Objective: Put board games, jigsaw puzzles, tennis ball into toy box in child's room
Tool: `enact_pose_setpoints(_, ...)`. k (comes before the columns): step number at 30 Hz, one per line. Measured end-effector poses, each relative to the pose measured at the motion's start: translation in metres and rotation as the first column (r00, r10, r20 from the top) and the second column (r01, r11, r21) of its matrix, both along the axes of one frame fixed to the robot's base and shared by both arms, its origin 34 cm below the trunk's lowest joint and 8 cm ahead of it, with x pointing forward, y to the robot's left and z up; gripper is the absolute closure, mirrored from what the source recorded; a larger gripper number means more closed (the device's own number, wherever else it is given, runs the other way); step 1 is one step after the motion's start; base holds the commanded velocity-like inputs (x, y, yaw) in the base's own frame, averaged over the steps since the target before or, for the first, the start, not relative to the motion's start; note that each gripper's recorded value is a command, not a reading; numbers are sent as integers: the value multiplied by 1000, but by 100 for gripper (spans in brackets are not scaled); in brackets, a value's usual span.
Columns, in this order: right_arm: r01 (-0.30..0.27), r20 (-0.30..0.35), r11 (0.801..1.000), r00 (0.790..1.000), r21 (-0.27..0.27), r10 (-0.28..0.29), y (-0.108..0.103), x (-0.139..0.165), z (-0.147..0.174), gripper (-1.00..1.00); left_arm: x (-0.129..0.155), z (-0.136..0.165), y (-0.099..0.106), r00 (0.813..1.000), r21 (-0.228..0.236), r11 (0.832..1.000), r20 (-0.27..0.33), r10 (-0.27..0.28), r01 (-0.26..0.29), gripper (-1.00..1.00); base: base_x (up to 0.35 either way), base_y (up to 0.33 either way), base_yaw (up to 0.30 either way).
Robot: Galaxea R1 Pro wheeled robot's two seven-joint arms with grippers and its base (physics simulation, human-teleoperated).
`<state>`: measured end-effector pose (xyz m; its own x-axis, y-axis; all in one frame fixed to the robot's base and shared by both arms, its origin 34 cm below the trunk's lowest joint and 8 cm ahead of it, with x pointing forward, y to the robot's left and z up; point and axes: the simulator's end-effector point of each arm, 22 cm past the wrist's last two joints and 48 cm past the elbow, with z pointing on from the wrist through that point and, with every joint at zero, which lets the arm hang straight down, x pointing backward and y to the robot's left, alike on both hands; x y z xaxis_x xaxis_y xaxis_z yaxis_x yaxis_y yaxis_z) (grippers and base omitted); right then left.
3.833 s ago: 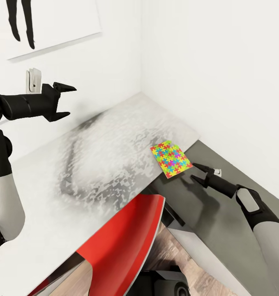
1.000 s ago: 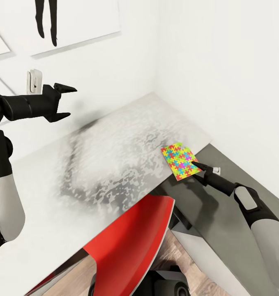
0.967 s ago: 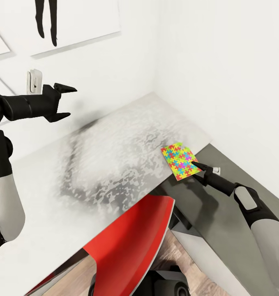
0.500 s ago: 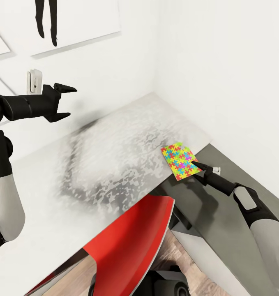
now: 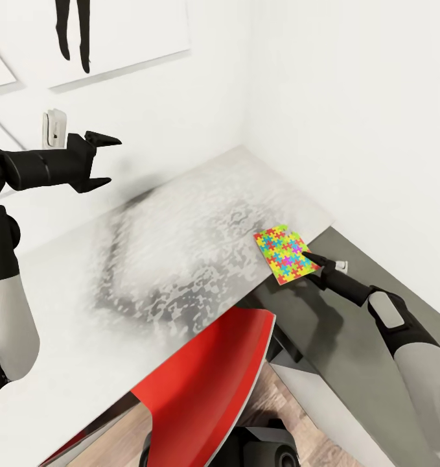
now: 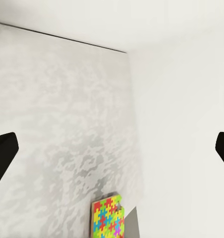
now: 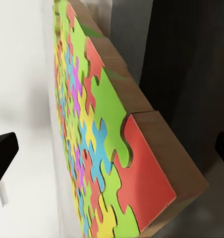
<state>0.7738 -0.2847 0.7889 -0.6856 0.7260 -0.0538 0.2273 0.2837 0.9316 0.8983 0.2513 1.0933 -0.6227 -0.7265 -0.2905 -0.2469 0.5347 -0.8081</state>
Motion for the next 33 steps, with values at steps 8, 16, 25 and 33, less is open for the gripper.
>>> enact_pose_setpoints(8, -1, 5, 1000, 1000, 0, 1, 1, 2, 2, 100, 0, 0, 0, 1000, 0, 1000, 0, 0, 0, -100, 0, 0, 0)
enact_pose_setpoints(16, -4, 14, 1000, 1000, 19, 3, 10, 5, 6, 100, 0, 0, 0, 1000, 0, 1000, 0, 0, 0, -100, 0, 0, 0)
enact_pose_setpoints(25, -7, 18, 1000, 1000, 19, 7, 11, 5, 6, 100, -1, -2, 0, 1000, 0, 1000, -4, 0, 0, -100, 0, 0, 0)
enact_pose_setpoints(33, -4, 19, 1000, 1000, 19, 4, 9, 5, 7, 100, -5, -10, -1, 1000, -2, 1000, -18, -2, 2, -100, 0, 0, 0)
